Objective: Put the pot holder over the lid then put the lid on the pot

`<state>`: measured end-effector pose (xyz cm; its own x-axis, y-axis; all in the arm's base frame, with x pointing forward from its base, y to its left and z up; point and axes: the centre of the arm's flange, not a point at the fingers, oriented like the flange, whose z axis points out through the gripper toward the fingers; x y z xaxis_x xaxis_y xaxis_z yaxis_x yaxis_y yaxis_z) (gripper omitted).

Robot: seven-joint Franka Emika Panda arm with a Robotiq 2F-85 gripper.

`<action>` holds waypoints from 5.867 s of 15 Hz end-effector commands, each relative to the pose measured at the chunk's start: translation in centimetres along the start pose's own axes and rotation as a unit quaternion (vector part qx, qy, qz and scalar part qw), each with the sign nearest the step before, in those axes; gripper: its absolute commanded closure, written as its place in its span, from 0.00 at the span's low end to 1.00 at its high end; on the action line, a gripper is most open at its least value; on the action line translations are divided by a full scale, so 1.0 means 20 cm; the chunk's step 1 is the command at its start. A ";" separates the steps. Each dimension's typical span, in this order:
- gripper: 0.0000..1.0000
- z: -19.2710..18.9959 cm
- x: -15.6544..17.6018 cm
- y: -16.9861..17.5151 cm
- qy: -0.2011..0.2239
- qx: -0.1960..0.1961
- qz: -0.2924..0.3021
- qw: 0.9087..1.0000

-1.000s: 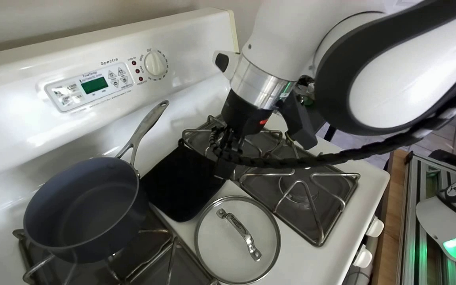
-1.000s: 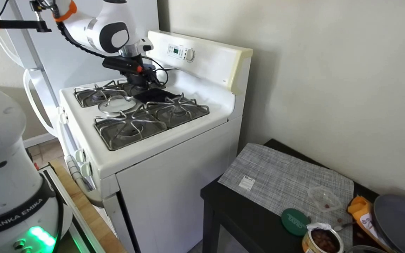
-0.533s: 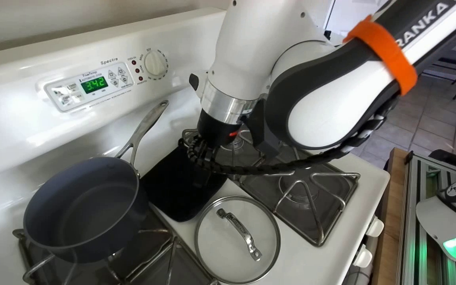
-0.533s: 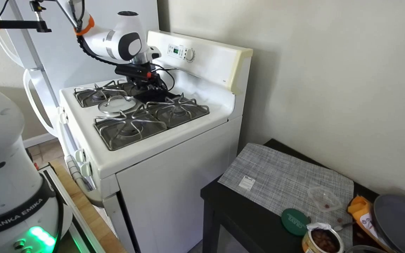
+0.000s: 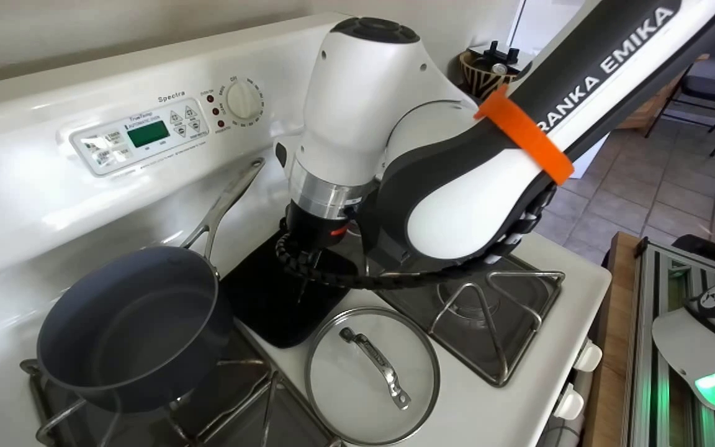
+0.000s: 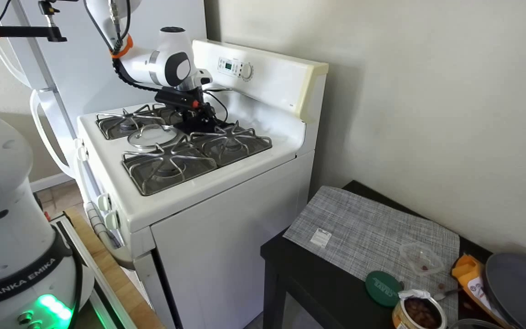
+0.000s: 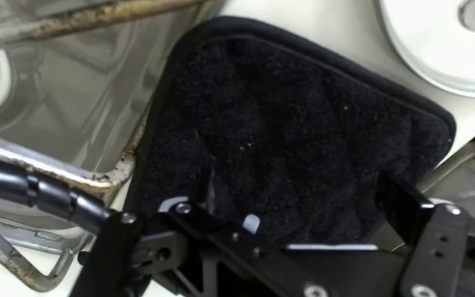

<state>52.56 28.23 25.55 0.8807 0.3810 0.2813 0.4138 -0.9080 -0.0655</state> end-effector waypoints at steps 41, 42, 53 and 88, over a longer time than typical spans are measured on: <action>0.98 -0.48 -0.45 -0.26 -0.048 0.111 0.053 0.991; 0.98 -0.48 -0.47 -0.26 -0.051 0.111 0.053 0.991; 0.52 -0.37 -0.57 -0.36 -0.063 0.130 0.047 0.988; 0.00 -0.33 -0.51 -0.44 -0.059 0.076 0.062 0.993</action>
<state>38.88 29.82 30.65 0.9395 0.3149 0.1347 0.3411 -0.8957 -0.2853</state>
